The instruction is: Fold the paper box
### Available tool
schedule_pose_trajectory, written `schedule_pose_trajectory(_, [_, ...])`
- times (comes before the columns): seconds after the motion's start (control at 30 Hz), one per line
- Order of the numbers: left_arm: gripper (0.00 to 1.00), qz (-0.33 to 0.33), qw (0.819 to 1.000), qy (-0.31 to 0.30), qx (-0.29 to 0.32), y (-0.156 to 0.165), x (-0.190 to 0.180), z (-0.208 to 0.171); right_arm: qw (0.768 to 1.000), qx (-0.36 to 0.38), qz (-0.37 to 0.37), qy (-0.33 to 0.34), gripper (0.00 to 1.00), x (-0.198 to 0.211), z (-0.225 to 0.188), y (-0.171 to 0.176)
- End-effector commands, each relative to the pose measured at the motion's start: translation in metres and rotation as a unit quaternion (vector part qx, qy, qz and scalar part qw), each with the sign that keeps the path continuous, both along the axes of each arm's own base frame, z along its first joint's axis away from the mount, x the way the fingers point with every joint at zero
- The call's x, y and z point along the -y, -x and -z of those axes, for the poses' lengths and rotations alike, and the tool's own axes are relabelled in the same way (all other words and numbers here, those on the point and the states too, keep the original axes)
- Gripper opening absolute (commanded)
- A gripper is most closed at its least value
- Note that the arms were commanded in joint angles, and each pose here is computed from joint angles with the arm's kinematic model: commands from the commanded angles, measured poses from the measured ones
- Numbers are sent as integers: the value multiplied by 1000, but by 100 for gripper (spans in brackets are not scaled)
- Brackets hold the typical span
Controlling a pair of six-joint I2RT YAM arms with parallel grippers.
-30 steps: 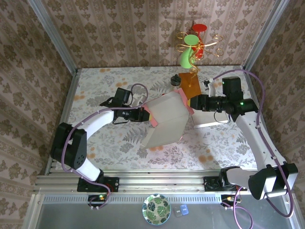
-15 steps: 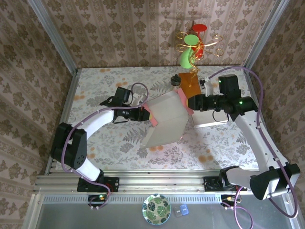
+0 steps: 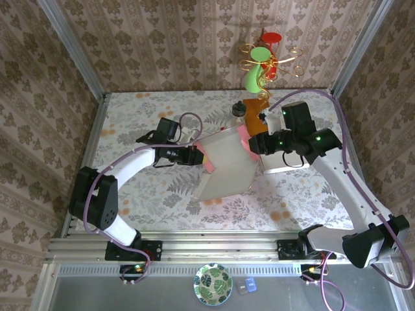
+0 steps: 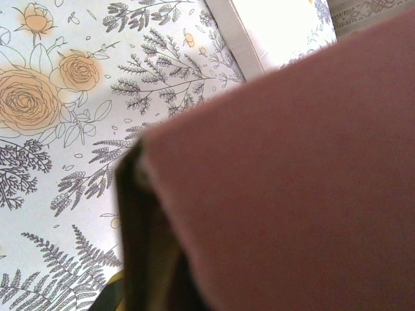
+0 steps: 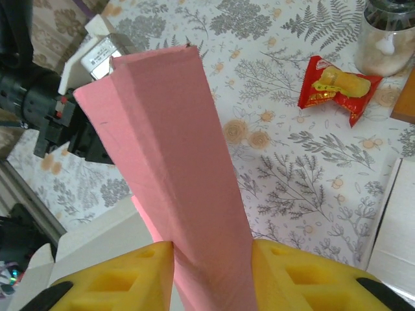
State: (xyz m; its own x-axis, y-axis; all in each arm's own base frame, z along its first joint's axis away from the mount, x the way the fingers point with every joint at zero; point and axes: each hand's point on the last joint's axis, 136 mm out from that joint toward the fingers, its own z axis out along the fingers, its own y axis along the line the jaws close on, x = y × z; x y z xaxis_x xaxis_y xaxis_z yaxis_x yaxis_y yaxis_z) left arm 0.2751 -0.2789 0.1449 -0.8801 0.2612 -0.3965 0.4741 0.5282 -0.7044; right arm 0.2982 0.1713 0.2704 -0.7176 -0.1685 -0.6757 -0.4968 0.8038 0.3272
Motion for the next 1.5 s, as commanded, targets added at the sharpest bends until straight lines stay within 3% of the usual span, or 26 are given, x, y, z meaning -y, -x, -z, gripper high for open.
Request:
schedule_pose_trajectory(0.0, [0, 15, 1000, 3, 24, -1, 3, -13, 998, 19, 15, 51, 40, 9, 1, -5])
schedule_pose_trajectory(0.67, [0, 21, 998, -26, 46, 3, 6, -16, 987, 33, 35, 154, 42, 7, 15, -19])
schedule_pose_trajectory(0.93, [0, 17, 997, -52, 49, 1, 8, -16, 976, 40, 73, 201, 32, 15, 20, -26])
schedule_pose_trajectory(1.2, [0, -17, 992, -115, 52, -1, 6, -17, 960, 32, 123, 249, 21, 31, 30, -31])
schedule_pose_trajectory(1.47, [0, -41, 988, -149, 27, 1, 2, -22, 945, 9, 157, 286, 16, 43, 44, -36])
